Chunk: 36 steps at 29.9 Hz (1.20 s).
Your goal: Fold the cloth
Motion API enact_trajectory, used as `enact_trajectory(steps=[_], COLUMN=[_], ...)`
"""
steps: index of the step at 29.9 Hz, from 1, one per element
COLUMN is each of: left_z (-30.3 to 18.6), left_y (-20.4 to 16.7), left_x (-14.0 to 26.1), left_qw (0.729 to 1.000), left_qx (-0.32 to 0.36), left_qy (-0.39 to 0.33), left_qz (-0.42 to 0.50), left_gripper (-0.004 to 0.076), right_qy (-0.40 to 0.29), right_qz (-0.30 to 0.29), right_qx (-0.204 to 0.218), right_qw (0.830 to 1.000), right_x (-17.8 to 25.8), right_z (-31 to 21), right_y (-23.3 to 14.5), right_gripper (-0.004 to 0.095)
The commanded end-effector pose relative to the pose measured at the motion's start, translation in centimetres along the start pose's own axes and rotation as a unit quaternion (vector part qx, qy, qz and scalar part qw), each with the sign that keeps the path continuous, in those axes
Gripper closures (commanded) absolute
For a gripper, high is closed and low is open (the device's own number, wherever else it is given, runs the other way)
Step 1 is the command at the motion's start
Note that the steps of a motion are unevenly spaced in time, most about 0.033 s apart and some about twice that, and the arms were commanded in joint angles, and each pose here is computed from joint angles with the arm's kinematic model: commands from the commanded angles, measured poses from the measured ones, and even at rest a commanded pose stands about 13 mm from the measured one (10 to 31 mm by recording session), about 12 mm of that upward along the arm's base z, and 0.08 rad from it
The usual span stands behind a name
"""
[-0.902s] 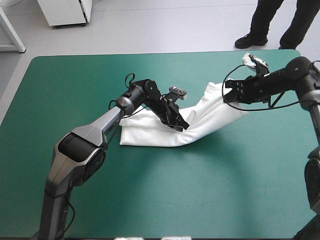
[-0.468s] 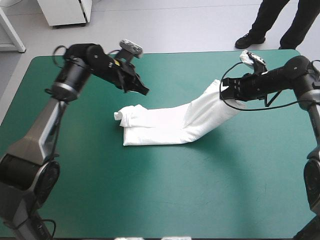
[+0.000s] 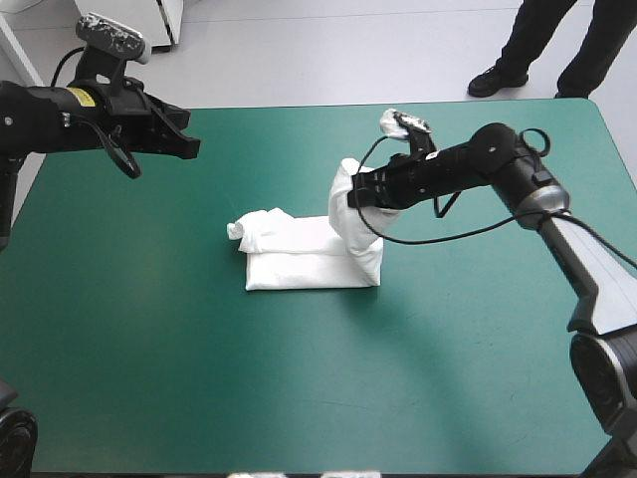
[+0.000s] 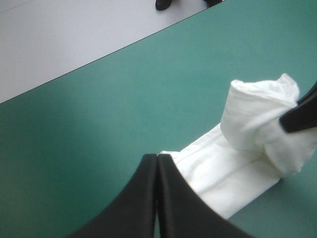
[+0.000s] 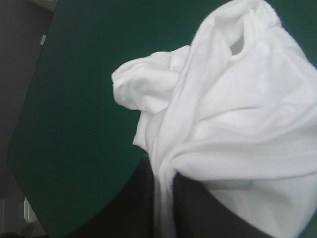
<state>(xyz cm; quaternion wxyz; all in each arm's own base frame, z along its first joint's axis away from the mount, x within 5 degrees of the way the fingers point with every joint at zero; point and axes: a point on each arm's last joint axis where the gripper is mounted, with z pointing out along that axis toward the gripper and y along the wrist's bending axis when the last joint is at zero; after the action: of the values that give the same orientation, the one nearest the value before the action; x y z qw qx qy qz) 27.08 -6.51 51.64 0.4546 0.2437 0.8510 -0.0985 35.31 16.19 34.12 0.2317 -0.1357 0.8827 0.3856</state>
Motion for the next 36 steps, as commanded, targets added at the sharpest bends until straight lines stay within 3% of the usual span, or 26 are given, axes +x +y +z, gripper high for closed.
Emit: enact_trajectory(steps=[1,10,12,20,24,29,36], left_z=[-2.4,-3.1,-3.1,-3.1,-3.1,-3.4,-5.8], left_y=[-0.8,-1.1,-1.0,-0.8,-0.8,-1.0,-1.8], left_x=[-0.3,-0.3,-0.2,-0.1,-0.1,0.1,0.2], left_qw=[1.0,0.999,0.999,1.0,1.0,1.0,0.999], left_qx=[0.004,0.001,-0.002,-0.013,-0.012,-0.009,-0.015], left_qy=[-0.029,-0.035,-0.033,-0.028,-0.026,-0.021,-0.044], left_qz=[-0.003,-0.001,0.0,0.004,0.004,0.004,0.006], left_gripper=[0.0734,0.0734,0.0734,0.0734,0.0734,0.0734,0.0734], right_qy=[-0.032,0.016,0.015,0.03,0.032,0.043,0.071], right_qz=[-0.025,-0.062,-0.082,-0.097,-0.103,-0.126,-0.082], right_qx=[-0.048,-0.103,-0.112,-0.126,-0.123,-0.082,0.064], right_qw=[0.998,0.993,0.99,0.987,0.987,0.988,0.992], right_x=[-0.8,-1.1,-1.4,-1.8,-1.8,-2.7,-4.4], right_z=[0.7,7.5,8.1,9.0,8.9,7.2,1.1], right_y=[3.7,5.8,6.2,6.3,6.2,4.9,0.1], right_gripper=[0.0923,0.0891,0.0834,0.0439,0.0378,0.0378,0.0378])
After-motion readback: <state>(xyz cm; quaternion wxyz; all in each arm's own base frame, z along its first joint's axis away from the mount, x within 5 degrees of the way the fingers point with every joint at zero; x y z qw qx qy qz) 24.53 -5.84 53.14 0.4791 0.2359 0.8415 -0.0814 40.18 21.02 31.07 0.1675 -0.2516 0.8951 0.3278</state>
